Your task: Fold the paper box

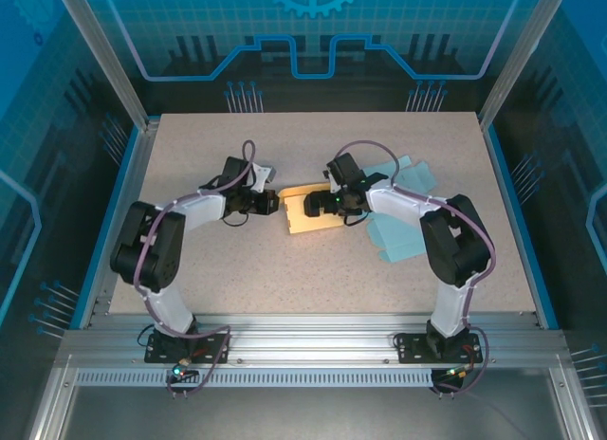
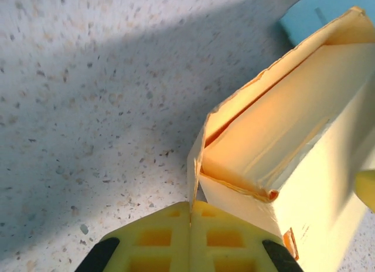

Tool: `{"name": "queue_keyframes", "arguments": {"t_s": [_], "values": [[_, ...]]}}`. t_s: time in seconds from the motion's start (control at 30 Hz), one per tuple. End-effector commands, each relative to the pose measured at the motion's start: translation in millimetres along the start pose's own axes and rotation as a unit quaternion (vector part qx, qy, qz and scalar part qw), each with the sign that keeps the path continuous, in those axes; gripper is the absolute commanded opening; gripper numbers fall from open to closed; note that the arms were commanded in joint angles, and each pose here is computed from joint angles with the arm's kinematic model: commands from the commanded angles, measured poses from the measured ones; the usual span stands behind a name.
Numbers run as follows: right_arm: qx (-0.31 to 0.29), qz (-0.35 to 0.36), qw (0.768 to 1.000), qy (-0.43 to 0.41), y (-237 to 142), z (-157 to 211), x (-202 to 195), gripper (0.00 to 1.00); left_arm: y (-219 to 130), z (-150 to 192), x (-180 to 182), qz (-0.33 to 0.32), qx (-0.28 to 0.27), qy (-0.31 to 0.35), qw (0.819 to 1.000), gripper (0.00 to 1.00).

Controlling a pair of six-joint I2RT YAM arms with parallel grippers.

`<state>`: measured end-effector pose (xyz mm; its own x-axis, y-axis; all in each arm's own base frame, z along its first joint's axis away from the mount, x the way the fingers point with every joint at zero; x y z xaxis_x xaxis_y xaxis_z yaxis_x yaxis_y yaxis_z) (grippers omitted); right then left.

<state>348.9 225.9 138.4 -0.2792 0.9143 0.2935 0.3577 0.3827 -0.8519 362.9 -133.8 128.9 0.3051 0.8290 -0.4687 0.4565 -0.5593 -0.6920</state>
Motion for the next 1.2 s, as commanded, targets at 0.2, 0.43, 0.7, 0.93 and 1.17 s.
{"name": "queue_keyframes", "arguments": {"t_s": [0.2,0.43,0.7,0.93,1.17], "values": [[-0.093,-0.049,0.994,-0.012,-73.7,-9.8,-3.4,1.0,-31.4,-24.2,-40.6,0.008,-0.156,0.185,0.97,0.0],[-0.127,-0.031,0.991,-0.015,-107.8,4.5,-9.1,1.0,-33.7,-17.3,-48.8,0.013,-0.202,0.228,0.952,0.0],[-0.109,-0.018,0.994,-0.006,-95.3,36.6,-20.0,1.0,-18.1,-8.1,-46.1,0.01,-0.17,0.205,0.964,0.0],[-0.098,-0.036,0.994,-0.041,-99.1,58.6,-18.5,1.0,-11.2,-8.8,-44.8,0.002,-0.15,0.198,0.969,0.0],[-0.081,-0.007,0.996,-0.045,-83.2,56.9,-24.8,1.0,-9.7,-6.9,-45.0,0.006,-0.15,0.201,0.968,0.0]]}}
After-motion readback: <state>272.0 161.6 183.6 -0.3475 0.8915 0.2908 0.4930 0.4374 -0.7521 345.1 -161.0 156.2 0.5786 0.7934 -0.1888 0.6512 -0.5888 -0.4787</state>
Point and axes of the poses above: each hand's point on the last joint's axis, 136 mm out from that joint toward the fingers, its own y axis out along the fingers, its own x axis along the line the jaws close on, z = x × y, the point moved 8 cm from there along -y, back along the fingers, and after that the axes turned 4 degrees about -y, right-handed, at the moved point
